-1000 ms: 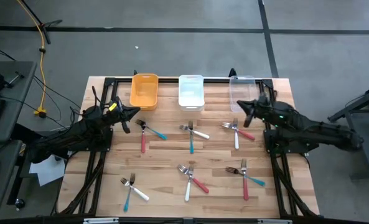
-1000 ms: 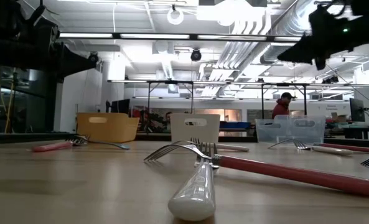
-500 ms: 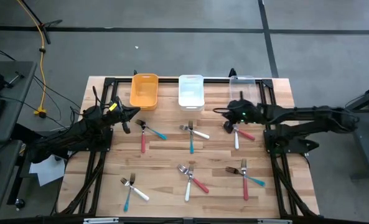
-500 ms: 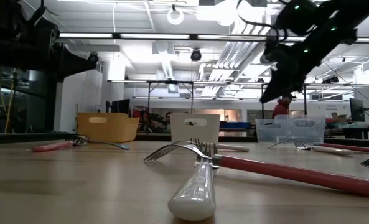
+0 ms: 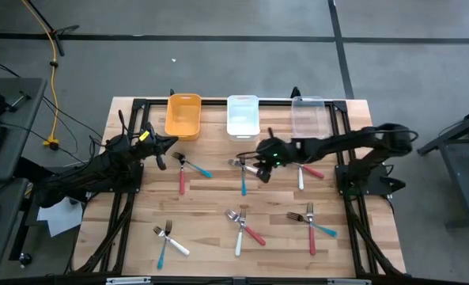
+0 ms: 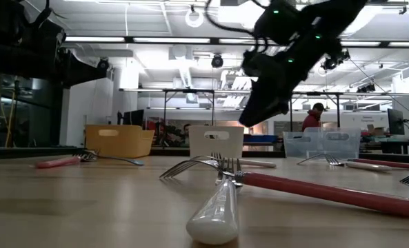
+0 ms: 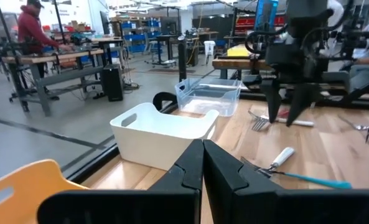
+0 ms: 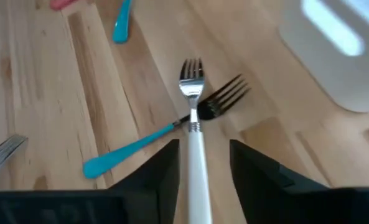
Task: Sort silverware by color (type)
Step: Put the top left white fork into the yellow bin
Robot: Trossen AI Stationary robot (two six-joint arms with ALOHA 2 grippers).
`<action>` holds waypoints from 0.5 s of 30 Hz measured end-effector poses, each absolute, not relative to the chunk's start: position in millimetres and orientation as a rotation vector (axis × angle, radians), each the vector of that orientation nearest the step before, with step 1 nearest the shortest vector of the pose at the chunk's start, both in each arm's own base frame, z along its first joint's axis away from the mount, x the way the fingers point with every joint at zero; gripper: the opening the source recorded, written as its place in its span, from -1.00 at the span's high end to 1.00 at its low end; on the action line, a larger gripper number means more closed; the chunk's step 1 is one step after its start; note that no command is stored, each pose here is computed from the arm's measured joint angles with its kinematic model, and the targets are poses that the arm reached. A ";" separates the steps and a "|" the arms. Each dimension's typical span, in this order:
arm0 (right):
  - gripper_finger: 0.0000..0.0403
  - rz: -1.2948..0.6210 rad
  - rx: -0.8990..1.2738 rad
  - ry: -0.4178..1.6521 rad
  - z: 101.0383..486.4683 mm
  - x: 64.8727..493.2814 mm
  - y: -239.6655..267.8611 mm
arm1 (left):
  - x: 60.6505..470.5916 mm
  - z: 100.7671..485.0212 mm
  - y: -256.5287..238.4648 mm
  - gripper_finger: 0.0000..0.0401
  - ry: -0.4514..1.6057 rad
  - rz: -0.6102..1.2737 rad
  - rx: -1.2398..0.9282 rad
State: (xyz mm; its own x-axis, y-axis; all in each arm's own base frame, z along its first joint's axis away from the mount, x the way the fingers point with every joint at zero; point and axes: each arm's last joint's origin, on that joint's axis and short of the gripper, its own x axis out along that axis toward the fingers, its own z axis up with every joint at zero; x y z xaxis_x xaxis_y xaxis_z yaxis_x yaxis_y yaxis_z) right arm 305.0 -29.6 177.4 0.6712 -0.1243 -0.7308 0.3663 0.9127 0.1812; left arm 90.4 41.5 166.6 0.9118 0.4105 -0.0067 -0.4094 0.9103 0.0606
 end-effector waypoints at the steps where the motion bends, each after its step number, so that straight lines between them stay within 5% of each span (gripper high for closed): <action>1: 0.28 -0.282 0.331 0.812 177.3 310.7 -28.6 | 90.4 166.7 41.5 1.00 0.020 0.423 0.066; 15: 0.25 -0.250 0.241 1.085 149.7 366.7 -30.0 | 90.3 167.4 41.5 1.00 0.016 0.423 0.081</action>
State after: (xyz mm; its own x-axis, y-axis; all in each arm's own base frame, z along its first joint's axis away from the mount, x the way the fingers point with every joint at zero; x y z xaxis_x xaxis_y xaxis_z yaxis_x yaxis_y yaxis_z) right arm 366.7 -30.0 149.7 0.4442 -0.0823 -0.8921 0.3168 0.9459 0.0704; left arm 90.3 41.5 167.4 0.9117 0.4109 0.0013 -0.4096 0.9086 0.0815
